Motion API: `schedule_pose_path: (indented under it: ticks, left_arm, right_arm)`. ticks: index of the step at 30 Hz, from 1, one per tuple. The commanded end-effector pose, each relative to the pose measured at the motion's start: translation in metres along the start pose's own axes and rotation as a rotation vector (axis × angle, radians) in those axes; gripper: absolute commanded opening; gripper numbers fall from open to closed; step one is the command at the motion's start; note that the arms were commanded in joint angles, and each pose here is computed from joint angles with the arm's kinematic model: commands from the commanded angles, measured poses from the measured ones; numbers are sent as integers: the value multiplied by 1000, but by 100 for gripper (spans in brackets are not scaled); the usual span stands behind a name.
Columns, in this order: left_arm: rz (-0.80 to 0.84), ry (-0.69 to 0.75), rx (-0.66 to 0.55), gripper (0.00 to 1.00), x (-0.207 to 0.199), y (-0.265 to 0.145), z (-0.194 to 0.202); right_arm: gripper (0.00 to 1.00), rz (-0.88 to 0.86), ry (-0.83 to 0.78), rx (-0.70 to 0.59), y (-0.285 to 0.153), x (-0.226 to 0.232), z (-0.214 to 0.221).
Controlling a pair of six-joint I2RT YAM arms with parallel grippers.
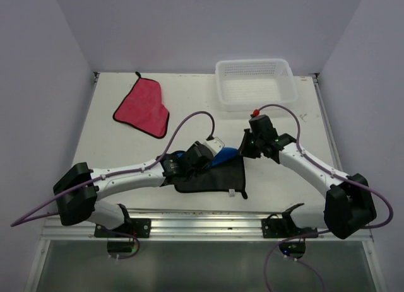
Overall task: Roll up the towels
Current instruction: Fold the towel
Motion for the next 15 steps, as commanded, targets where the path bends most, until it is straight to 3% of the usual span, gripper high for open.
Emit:
schedule_pose_path:
  ticks: [1, 8, 12, 15]
  left_arm:
    - [-33, -26, 33, 47, 4, 4, 4]
    - [-40, -86, 70, 48, -1, 5, 15]
    - [-71, -236, 129, 50, -2, 7, 31]
    - [-80, -468, 155, 50, -3, 6, 42]
  right_arm:
    - [0, -57, -10, -7, 6, 12, -5]
    - [0, -54, -16, 6, 9, 16, -7]
    - [0, -58, -15, 7, 9, 17, -7]
    - [0, -58, -11, 12, 9, 17, -5]
Point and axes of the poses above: each gripper's point midway between its finger pads, its own y axis out along the fingers, its own x axis along the line the jaws close on, z = x × y, the point moved 2 cm from there along -y, back along the fingers, and after that the axes turned 13 degrees about y, right-handed, at the moved point
